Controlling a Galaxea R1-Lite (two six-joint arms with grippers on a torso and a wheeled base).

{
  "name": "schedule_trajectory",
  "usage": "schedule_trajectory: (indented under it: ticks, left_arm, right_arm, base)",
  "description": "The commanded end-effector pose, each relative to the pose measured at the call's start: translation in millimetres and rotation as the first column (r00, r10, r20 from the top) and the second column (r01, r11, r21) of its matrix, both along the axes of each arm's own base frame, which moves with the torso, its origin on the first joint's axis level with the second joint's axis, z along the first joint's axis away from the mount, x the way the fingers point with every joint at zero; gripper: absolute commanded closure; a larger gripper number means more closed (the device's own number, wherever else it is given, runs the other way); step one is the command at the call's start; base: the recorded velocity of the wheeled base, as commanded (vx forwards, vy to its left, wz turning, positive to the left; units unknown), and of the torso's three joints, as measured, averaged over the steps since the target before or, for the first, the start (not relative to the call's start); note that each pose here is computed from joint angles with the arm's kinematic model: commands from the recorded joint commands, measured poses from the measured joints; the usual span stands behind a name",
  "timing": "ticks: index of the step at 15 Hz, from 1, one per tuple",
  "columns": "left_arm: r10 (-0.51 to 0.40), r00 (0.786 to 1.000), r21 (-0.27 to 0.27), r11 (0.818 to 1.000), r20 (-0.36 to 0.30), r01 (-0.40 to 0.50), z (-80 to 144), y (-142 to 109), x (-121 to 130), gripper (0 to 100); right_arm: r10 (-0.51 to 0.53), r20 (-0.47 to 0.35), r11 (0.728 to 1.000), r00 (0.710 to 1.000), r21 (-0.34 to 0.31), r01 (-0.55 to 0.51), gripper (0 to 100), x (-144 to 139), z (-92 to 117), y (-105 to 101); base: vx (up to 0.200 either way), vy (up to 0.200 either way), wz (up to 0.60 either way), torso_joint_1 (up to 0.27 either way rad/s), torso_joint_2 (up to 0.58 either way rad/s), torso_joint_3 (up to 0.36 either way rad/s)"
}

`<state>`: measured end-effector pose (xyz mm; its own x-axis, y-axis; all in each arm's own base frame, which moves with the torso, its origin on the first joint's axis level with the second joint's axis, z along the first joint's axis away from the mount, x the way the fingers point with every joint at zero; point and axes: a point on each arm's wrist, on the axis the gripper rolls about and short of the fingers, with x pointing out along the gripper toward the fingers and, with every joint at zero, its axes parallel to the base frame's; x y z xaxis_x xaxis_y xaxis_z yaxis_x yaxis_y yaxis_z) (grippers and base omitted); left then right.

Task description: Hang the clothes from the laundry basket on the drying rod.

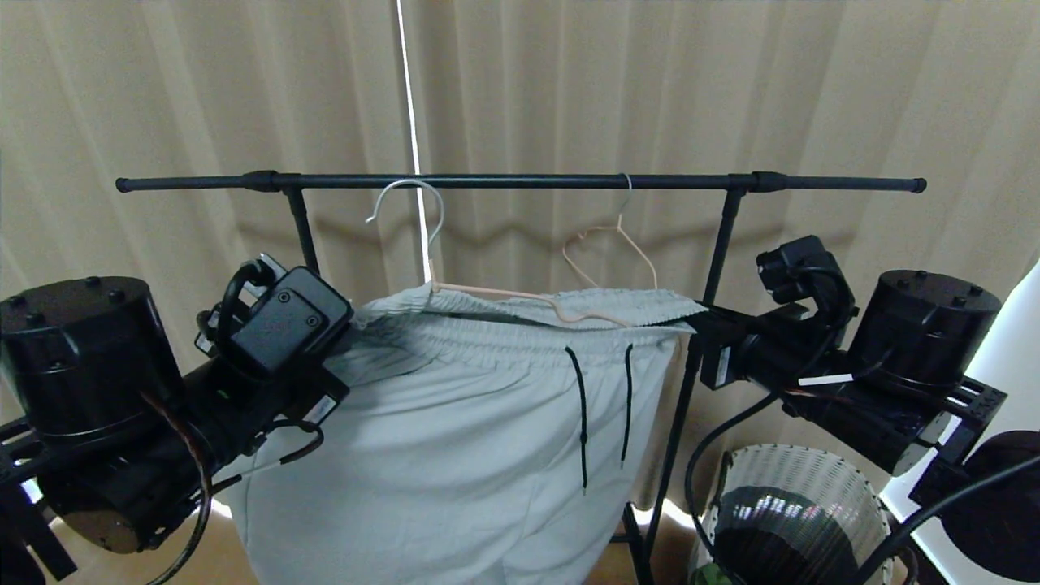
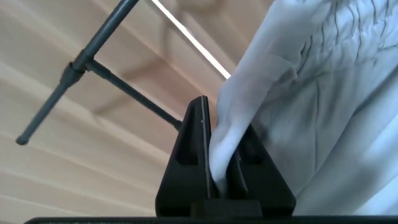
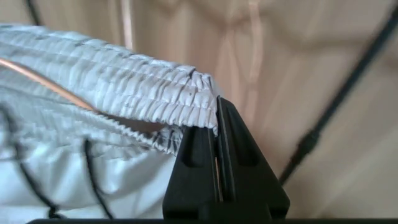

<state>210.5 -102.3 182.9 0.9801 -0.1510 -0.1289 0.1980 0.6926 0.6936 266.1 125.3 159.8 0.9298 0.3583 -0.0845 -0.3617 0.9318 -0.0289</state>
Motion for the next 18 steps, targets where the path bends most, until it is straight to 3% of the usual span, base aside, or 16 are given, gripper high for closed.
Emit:
schedule_trajectory:
  ticks: [1, 6, 8, 12, 16, 17, 18]
  left_arm:
    - [-0.002, 1.0, 0.015, 1.0, -0.024, 0.003, -7.3, 0.8, -1.5, 100]
    - [-0.053, 0.996, 0.085, 0.995, -0.077, 0.06, -24.6, 4.3, -12.3, 100]
    - [-0.038, 0.998, 0.067, 0.997, -0.051, 0.042, -20.0, 5.2, -8.7, 100]
    - [0.084, 0.996, 0.037, 0.996, 0.014, -0.085, -3.8, 21.7, 7.3, 100]
    - [0.157, 0.987, 0.017, 0.987, 0.038, -0.158, 2.9, 24.4, 10.6, 100]
    - [0.171, 0.985, 0.02, 0.985, 0.033, -0.172, 1.4, 24.8, 10.4, 100]
    - [0.171, 0.985, 0.021, 0.985, 0.031, -0.171, 0.6, 25.0, 10.1, 100]
  right_arm:
    - [0.046, 0.012, 0.999, 0.999, 0.004, -0.046, 100, -4.7, 2.8, 11.1]
    - [0.138, 0.069, 0.99, 0.988, 0.031, -0.14, 100, -7.3, 18.4, 37.6]
    - [0.14, 0.042, 0.99, 0.989, 0.017, -0.141, 100, -10.6, 13.0, 36.6]
    - [0.155, -0.011, 0.987, 0.988, -0.047, -0.155, 100, -24.1, -0.6, 28.7]
    - [0.342, -0.015, 0.938, 0.939, -0.049, -0.343, 100, -45.7, -1.7, 51.7]
    - [0.409, -0.014, 0.911, 0.912, -0.045, -0.409, 100, -55.0, -0.8, 61.1]
    - [0.42, -0.012, 0.906, 0.907, -0.044, -0.42, 100, -56.3, -0.4, 63.0]
  base:
    - [0.0, 0.0, 0.0, 0.0, 0.0, 0.0]
    - [0.0, 0.0, 0.0, 0.0, 0.0, 0.0]
    - [0.0, 0.0, 0.0, 0.0, 0.0, 0.0]
    - [0.0, 0.0, 0.0, 0.0, 0.0, 0.0]
    - [0.0, 0.0, 0.0, 0.0, 0.0, 0.0]
    - [0.0, 0.0, 0.0, 0.0, 0.0, 0.0]
    - [0.0, 0.0, 0.0, 0.0, 0.0, 0.0]
